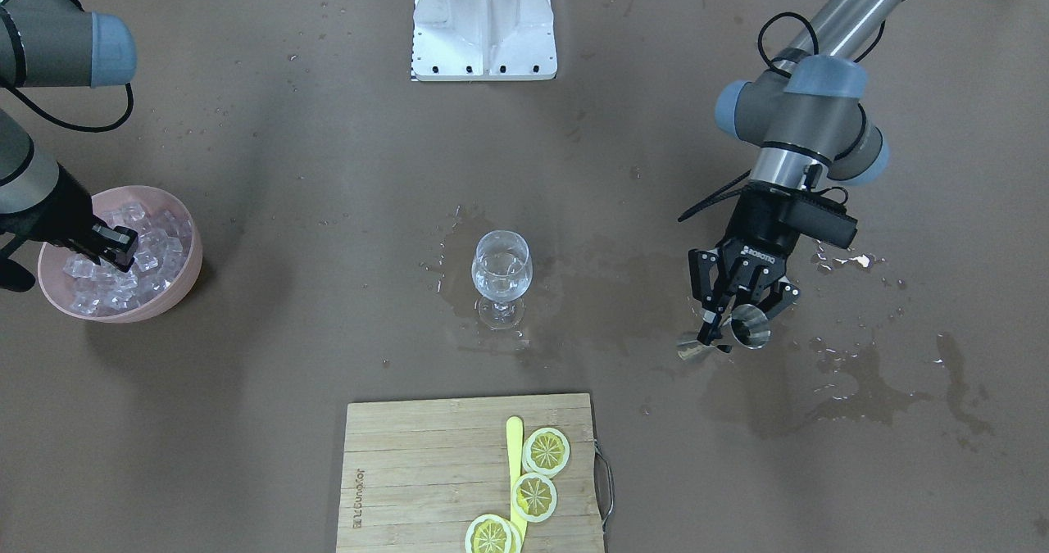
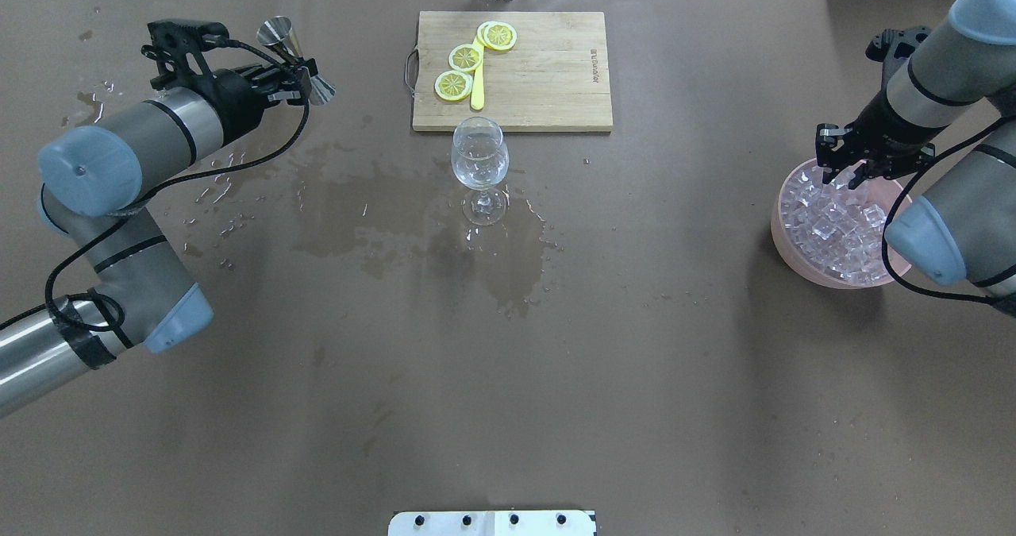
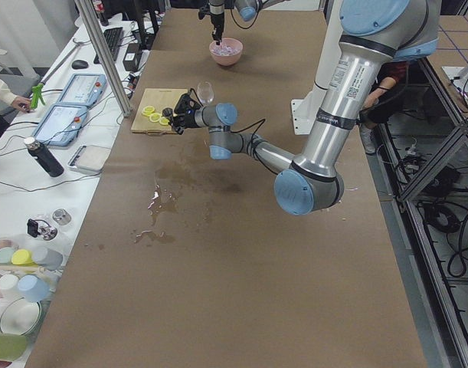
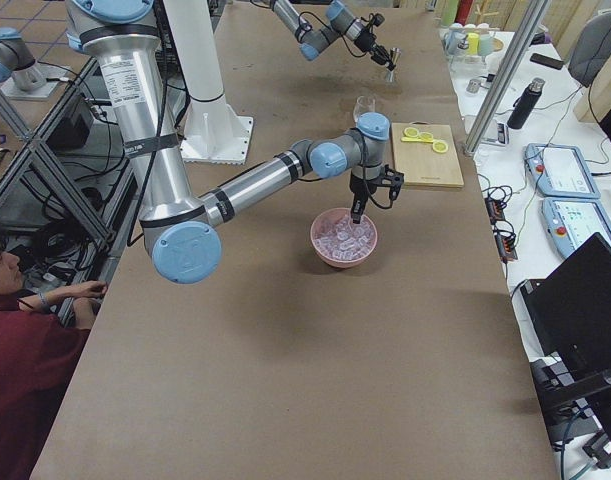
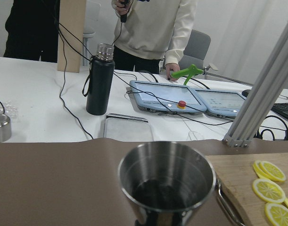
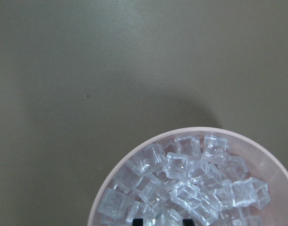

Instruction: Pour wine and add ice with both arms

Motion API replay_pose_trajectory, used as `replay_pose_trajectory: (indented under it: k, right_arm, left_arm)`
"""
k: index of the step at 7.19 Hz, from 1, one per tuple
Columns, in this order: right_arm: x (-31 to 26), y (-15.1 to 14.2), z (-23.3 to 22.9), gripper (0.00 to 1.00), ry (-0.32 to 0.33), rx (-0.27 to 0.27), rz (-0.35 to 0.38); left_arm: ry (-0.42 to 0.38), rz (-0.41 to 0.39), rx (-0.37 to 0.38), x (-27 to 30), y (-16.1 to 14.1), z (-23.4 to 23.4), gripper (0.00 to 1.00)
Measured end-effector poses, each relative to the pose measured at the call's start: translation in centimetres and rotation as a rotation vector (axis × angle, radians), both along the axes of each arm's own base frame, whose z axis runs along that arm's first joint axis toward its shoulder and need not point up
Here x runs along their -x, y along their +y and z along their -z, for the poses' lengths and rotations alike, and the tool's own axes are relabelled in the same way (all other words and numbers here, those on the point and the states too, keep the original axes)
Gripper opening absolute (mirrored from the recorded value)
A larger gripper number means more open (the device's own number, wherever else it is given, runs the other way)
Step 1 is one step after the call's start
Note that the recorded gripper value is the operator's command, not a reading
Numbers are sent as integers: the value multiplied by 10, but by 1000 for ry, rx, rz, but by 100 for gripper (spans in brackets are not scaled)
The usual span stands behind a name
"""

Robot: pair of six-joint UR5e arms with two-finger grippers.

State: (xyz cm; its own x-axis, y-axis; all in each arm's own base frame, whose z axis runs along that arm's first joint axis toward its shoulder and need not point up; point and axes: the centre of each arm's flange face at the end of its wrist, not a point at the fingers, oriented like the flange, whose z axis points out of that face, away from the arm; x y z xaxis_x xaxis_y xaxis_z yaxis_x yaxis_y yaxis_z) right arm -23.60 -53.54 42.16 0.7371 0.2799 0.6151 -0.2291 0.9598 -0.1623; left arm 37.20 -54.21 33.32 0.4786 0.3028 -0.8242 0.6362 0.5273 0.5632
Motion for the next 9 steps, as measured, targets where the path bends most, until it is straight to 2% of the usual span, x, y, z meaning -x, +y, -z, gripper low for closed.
replay_pose_trajectory:
  k: [2,3,6,9]
  right_arm:
    - [-4,-9,13,19,-9,-17,-14]
    - [-5,-13,18,19,-13,-24,-19]
    - [-5,-17,22,19,-13,-27,-24]
    - [-9,-21,24,20,-15,-32,-30]
  left_arm:
    - [-4,-14,-8,-3,14,20,0]
    - [-32,-17,-18,-5,17,25,0]
    - [-187,-32,-75,-14,35,58,0]
    - [-324,-31,-152,-69,76,92,0]
